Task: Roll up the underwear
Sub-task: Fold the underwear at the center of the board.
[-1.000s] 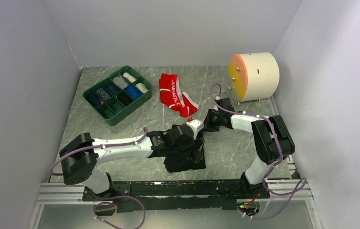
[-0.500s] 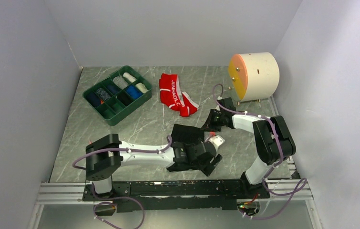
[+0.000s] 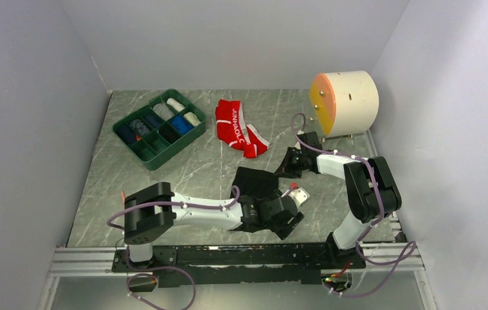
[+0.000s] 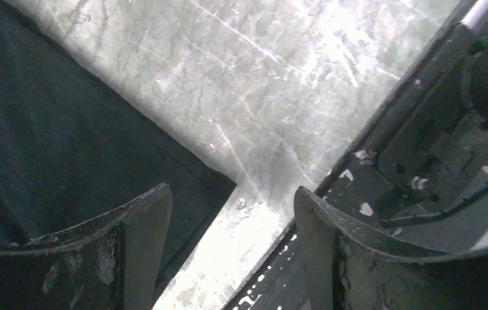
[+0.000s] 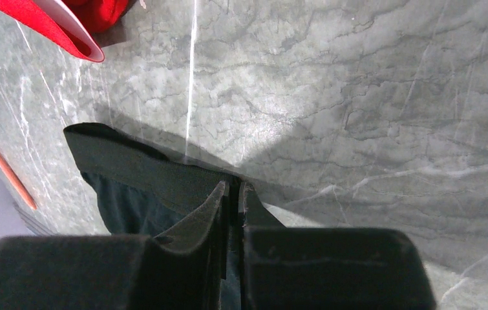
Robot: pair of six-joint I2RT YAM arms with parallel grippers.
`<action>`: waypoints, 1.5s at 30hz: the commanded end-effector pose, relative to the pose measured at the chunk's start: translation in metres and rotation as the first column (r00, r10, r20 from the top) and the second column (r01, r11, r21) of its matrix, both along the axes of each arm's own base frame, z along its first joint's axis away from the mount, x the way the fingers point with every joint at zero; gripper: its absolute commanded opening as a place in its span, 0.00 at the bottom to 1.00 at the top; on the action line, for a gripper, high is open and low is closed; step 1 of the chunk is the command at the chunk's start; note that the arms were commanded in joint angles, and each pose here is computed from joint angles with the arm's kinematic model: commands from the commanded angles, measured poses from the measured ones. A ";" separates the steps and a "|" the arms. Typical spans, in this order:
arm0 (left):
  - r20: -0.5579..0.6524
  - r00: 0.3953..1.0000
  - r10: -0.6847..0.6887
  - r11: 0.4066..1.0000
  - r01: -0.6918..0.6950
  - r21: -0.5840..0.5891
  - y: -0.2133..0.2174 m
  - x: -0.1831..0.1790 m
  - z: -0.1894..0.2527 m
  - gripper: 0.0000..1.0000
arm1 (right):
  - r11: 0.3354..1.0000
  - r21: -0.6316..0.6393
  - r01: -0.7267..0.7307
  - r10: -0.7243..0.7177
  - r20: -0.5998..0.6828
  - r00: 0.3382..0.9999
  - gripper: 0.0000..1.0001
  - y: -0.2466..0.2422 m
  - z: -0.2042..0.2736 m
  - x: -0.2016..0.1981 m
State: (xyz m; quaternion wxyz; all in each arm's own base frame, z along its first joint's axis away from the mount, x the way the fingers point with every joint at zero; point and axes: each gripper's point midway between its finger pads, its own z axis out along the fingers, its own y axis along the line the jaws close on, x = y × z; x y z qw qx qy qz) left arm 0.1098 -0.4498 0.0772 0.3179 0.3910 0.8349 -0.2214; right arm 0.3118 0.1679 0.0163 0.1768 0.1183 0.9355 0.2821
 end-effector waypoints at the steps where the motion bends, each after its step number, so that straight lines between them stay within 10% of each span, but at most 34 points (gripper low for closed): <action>1: 0.073 0.996 0.054 0.997 -0.059 0.056 0.003 0.016 -0.001 0.73 | 1.000 0.004 0.006 -0.006 0.027 1.000 0.04 -0.003 0.005 0.006; 31: 0.130 0.992 -0.002 0.981 -0.023 0.191 -0.007 -0.003 -0.033 0.60 | 1.000 0.014 0.010 -0.010 -0.012 1.000 0.02 -0.003 -0.007 -0.006; 38: 0.151 0.988 0.041 0.968 -0.077 0.239 0.003 0.002 -0.044 0.41 | 1.000 0.016 0.009 -0.009 -0.014 1.000 0.02 -0.003 -0.006 -0.009; 45: 0.160 0.984 0.076 0.961 -0.115 0.252 0.011 0.004 -0.052 0.55 | 1.000 0.015 0.001 -0.001 -0.016 1.000 0.02 -0.003 -0.005 -0.010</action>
